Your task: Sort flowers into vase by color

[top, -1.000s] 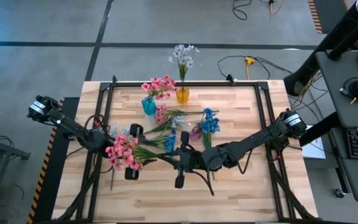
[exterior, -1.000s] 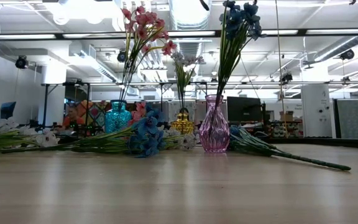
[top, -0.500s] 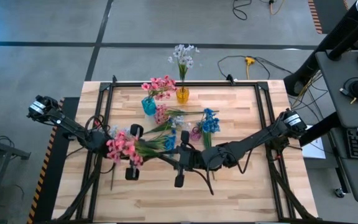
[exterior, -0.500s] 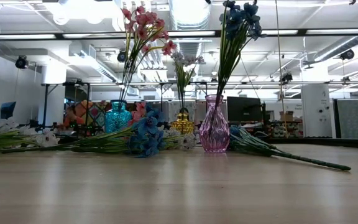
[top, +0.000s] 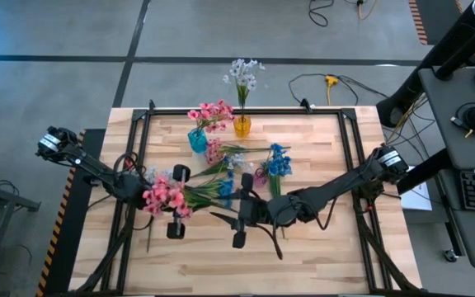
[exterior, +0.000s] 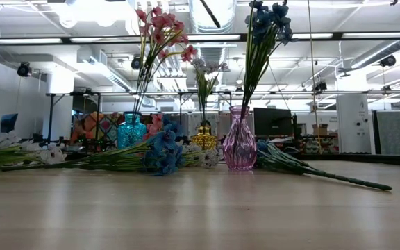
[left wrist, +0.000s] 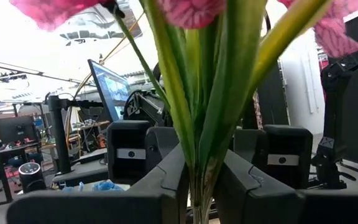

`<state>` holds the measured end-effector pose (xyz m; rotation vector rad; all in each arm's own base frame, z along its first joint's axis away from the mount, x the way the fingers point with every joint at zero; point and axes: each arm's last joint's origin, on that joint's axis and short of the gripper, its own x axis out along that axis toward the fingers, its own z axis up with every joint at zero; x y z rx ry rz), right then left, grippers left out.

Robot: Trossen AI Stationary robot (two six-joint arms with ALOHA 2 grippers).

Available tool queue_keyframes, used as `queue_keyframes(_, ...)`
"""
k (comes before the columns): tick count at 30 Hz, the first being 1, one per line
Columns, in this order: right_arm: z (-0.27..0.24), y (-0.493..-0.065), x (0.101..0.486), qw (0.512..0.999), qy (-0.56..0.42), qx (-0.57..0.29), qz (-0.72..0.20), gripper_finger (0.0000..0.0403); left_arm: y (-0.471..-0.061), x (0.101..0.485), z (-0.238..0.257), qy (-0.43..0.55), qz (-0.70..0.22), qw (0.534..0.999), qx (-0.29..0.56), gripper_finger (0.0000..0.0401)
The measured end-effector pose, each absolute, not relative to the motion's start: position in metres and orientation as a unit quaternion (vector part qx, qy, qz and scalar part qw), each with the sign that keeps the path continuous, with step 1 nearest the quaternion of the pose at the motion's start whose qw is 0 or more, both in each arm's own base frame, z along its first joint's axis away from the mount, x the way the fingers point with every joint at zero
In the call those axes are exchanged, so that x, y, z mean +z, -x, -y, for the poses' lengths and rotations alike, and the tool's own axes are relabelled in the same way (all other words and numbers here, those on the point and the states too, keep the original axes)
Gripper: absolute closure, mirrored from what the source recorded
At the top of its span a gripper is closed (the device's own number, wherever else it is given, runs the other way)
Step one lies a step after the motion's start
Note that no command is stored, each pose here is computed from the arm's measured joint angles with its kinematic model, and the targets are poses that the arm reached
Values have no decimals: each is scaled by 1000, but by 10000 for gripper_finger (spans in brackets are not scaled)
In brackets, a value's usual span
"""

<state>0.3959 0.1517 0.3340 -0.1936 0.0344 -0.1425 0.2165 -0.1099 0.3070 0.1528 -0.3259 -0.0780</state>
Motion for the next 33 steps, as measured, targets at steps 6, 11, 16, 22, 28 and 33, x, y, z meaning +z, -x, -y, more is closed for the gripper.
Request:
queue_keyframes(6,-149,-389,337,989,97,-99,-46,212,-217,304,106,-81,134,987,21,362)
queue_keyframes(11,-146,-376,348,990,79,-98,-57,206,-210,308,100,-97,112,986,74,362)
queue_keyframes(16,-141,-361,360,990,65,-97,-75,206,-195,317,88,-102,90,984,113,363)
queue_keyframes(22,-134,-346,373,989,62,-98,-90,206,-172,326,69,-101,54,972,205,363)
queue_keyframes(28,-132,-341,378,989,68,-97,-91,206,-150,334,54,-91,43,960,263,363)
queue_keyframes(33,-130,-340,378,988,76,-99,-95,206,-134,343,43,-96,22,944,316,363)
